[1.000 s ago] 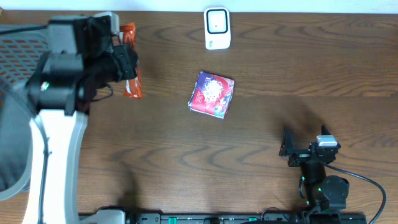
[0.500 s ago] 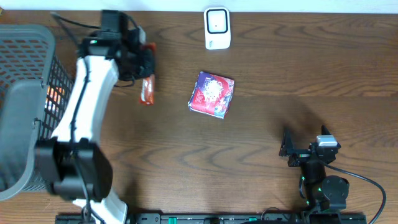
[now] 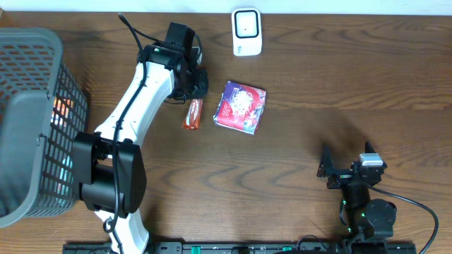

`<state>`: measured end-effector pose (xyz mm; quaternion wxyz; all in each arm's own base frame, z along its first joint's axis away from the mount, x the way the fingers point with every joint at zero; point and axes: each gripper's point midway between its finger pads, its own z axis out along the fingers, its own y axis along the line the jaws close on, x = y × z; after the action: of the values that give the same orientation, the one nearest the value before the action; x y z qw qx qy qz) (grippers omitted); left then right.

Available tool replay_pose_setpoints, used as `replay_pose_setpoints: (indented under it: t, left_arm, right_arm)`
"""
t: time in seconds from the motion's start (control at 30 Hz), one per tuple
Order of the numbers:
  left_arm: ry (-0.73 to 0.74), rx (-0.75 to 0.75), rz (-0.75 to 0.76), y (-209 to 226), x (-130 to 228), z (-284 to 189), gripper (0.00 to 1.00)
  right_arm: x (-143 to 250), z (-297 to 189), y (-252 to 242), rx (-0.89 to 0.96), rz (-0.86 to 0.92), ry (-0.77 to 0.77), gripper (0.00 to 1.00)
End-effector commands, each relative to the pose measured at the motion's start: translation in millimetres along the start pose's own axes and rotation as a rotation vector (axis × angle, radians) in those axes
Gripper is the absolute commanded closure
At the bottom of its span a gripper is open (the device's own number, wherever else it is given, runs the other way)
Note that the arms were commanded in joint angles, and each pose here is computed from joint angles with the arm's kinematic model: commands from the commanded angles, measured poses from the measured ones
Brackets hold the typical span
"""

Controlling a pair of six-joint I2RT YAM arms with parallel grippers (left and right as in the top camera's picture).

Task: Scan the item barcode
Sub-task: 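Carry the red bar out and set it left of the pink bag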

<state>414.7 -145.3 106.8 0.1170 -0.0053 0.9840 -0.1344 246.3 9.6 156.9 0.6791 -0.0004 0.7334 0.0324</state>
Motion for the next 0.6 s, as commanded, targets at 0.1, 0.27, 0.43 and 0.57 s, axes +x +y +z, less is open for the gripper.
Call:
replay_pose_setpoints:
  t: [0.1, 0.27, 0.43, 0.57]
  left_arm:
    - [0.010, -0.036, -0.014, -2, 4, 9, 0.44]
    - [-0.011, 0.024, -0.024, -10, -1, -12, 0.43]
    - [-0.182, 0.067, -0.059, -1, -28, -90, 0.43]
    - [-0.429, 0.079, -0.112, 26, -47, -186, 0.43]
  right_arm:
    - [1, 0, 4, -0.019, 0.009, 0.002, 0.01]
    - [1, 0, 4, -0.019, 0.009, 0.002, 0.01]
    - [1, 0, 4, -0.019, 0.009, 0.002, 0.01]
    - [1, 0, 4, -0.019, 0.009, 0.002, 0.01]
